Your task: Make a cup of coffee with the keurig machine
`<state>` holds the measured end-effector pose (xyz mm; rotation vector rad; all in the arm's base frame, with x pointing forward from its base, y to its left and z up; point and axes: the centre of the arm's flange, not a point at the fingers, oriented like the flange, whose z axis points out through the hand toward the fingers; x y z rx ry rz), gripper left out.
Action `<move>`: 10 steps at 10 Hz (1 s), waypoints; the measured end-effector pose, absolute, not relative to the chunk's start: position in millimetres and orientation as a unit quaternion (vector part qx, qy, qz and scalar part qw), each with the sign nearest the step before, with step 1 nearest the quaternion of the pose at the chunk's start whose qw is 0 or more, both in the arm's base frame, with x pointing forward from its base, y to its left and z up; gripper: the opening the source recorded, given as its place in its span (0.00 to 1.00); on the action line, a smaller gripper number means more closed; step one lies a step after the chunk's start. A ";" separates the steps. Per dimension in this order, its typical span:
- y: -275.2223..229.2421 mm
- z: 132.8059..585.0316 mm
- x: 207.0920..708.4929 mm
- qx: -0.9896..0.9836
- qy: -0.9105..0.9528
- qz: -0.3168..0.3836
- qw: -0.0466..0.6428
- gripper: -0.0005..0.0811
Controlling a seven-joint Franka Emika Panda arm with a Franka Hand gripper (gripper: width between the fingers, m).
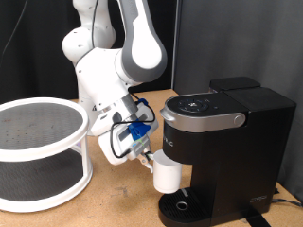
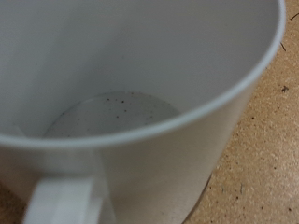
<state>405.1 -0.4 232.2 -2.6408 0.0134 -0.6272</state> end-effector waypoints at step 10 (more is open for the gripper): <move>19.7 206.8 420.5 -0.951 -0.001 -0.237 0.198 0.09</move>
